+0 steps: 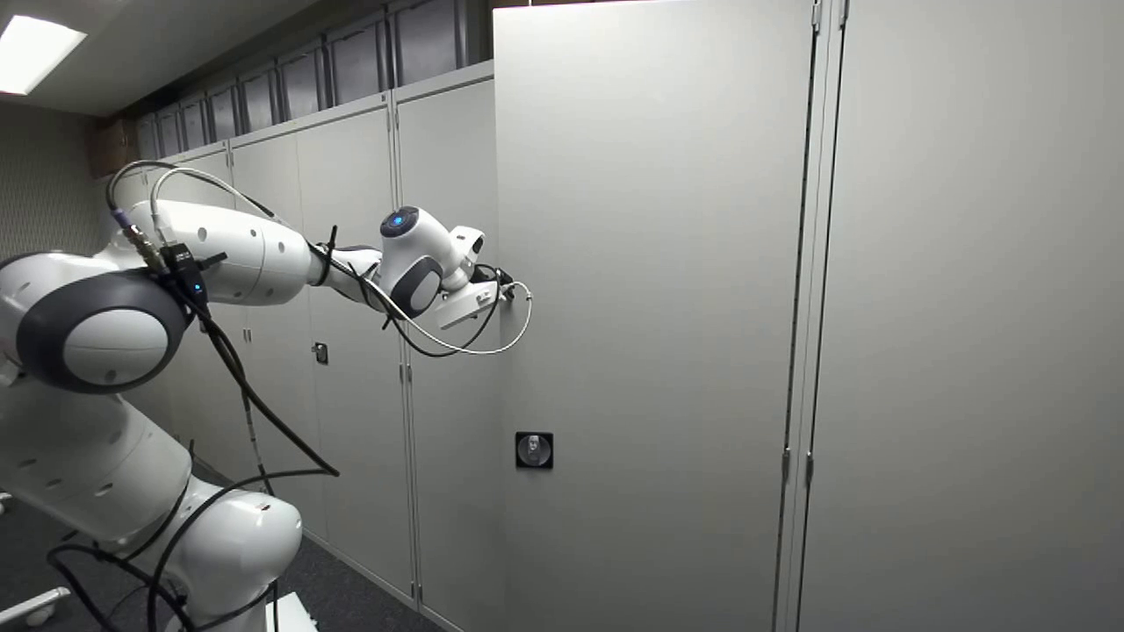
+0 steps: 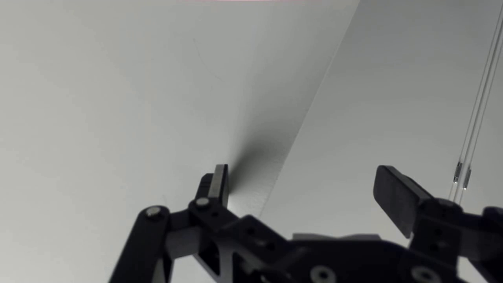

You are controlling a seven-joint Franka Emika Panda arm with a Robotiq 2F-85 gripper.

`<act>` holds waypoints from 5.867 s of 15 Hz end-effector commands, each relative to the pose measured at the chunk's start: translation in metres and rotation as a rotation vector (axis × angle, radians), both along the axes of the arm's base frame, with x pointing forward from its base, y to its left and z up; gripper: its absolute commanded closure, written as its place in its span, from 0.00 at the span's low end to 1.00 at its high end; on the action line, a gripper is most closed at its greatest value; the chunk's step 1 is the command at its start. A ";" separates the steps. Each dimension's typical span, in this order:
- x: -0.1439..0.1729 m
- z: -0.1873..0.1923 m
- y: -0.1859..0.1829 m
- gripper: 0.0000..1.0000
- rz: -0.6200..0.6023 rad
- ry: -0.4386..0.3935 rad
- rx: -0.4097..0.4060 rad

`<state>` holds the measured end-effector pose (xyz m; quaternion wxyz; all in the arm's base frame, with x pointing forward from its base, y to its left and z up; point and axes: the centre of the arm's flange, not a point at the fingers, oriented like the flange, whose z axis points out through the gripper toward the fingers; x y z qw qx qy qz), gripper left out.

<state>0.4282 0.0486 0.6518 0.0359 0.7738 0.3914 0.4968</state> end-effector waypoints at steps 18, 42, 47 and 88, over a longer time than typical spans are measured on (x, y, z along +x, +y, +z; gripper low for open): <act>0.000 0.000 0.000 0.00 0.000 0.002 0.001; -0.074 0.012 0.049 0.00 0.053 0.218 -0.052; -0.103 0.023 0.038 0.00 0.046 0.288 -0.053; -0.035 0.038 -0.082 1.00 -0.284 -0.002 0.011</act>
